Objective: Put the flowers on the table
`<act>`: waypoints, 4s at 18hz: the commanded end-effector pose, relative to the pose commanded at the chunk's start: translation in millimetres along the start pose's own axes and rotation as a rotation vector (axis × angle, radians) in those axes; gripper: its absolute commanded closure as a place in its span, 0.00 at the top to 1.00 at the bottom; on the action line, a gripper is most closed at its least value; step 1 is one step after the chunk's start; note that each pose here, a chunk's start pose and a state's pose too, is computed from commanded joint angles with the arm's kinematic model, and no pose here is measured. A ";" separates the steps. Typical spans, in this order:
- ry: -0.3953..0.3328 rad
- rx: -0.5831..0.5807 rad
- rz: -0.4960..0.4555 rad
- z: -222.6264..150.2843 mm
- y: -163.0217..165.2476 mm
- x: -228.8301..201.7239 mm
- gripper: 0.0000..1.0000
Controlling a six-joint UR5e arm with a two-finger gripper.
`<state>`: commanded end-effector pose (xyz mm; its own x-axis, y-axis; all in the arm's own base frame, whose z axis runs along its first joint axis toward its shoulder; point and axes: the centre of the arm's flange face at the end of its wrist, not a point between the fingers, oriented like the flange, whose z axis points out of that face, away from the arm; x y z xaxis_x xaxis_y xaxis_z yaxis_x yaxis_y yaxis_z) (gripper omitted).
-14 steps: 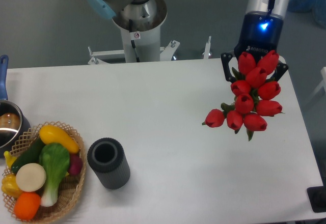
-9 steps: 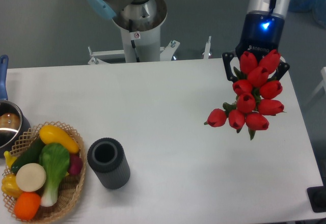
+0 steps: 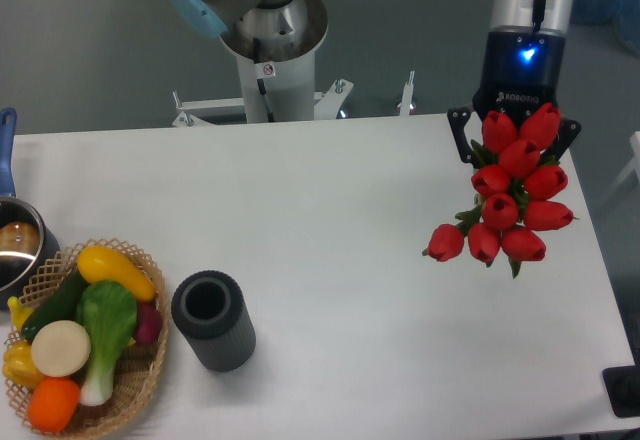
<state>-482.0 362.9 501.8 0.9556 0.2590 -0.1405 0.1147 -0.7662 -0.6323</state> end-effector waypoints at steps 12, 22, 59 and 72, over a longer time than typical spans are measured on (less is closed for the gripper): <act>-0.054 -0.513 0.158 113.6 15.9 76.3 0.31; 0.121 -0.643 0.191 214.5 49.8 118.2 0.31; 0.046 -0.501 0.081 201.1 22.5 82.7 1.00; -0.055 -0.429 0.233 88.5 8.9 40.0 1.00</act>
<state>-466.8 418.5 423.2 0.9548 0.0738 -0.2881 0.0122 -0.9776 -0.2100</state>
